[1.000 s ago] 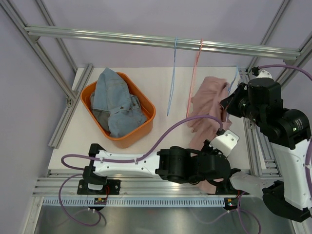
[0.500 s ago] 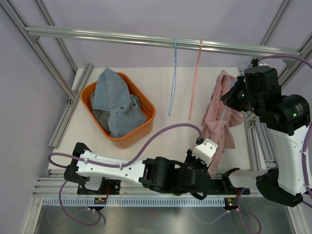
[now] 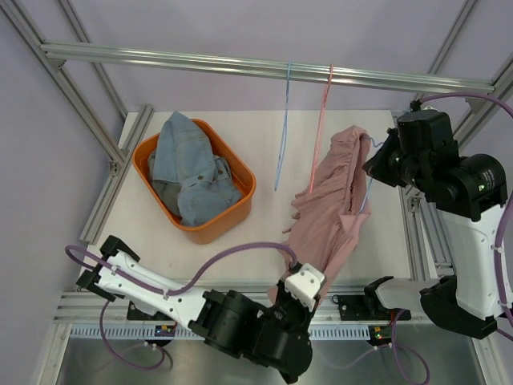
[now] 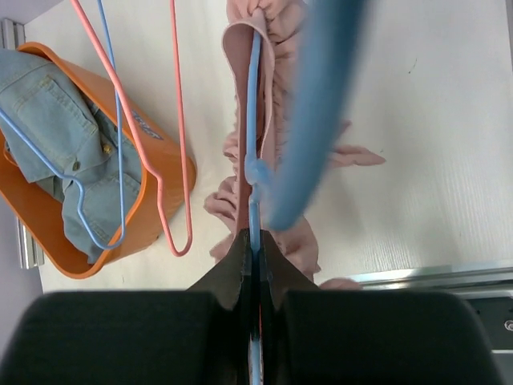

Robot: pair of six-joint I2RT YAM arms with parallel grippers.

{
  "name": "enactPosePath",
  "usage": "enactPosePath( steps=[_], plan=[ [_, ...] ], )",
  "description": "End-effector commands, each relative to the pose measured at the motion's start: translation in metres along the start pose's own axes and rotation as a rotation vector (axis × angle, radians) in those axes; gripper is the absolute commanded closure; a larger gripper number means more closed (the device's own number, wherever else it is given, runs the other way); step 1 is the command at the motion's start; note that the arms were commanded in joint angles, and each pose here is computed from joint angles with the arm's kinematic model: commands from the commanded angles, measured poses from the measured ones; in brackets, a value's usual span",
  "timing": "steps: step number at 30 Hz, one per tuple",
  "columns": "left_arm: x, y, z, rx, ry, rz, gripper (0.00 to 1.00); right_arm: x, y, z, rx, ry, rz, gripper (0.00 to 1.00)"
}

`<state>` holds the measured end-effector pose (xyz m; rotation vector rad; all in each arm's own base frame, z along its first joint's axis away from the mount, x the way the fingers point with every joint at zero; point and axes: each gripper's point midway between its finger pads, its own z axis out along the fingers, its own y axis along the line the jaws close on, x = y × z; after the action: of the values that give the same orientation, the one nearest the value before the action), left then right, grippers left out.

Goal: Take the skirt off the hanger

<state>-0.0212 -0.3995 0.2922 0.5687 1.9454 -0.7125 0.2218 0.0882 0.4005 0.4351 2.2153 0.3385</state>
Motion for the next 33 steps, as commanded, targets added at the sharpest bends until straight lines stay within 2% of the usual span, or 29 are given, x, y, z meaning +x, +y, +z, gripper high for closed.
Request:
enactPosePath(
  steps=[1,2,4,5,8,10,14,19,21,23,27,33],
  plan=[
    [0.050,-0.043,-0.024,0.137,0.109,0.090,1.00,-0.064,0.015,0.003,-0.022,-0.277,0.103,1.00],
    [0.043,-0.062,-0.028,0.187,0.093,0.061,1.00,-0.063,0.014,0.006,-0.018,-0.282,0.118,1.00],
    [0.054,-0.084,-0.031,0.226,0.094,0.120,1.00,-0.063,0.011,0.009,-0.006,-0.296,0.128,1.00],
    [0.045,-0.097,-0.038,0.250,0.084,0.104,1.00,-0.062,0.011,0.013,0.006,-0.287,0.132,1.00],
    [0.051,-0.120,-0.048,0.304,0.071,0.126,1.00,-0.063,0.011,0.018,0.016,-0.291,0.136,1.00],
    [0.057,-0.119,-0.048,0.303,0.086,0.107,1.00,-0.064,0.008,0.019,0.030,-0.301,0.138,1.00],
    [0.069,-0.089,-0.043,0.239,0.100,0.065,1.00,-0.060,0.008,0.017,0.015,-0.294,0.138,1.00],
    [0.080,-0.012,-0.030,0.054,0.133,0.011,1.00,-0.058,0.019,-0.001,-0.070,-0.268,0.138,1.00],
    [0.083,0.017,-0.018,-0.036,0.163,-0.067,1.00,-0.051,0.026,-0.011,-0.132,-0.231,0.133,1.00],
    [0.090,0.042,-0.011,-0.093,0.164,-0.032,1.00,-0.045,0.026,-0.022,-0.167,-0.218,0.120,1.00],
    [0.069,0.071,0.009,-0.169,0.134,-0.023,1.00,-0.016,0.034,-0.034,-0.275,-0.101,0.024,1.00],
    [0.016,0.082,0.035,-0.156,0.066,-0.027,1.00,0.027,0.031,-0.076,-0.417,0.055,-0.099,1.00]
  ],
)
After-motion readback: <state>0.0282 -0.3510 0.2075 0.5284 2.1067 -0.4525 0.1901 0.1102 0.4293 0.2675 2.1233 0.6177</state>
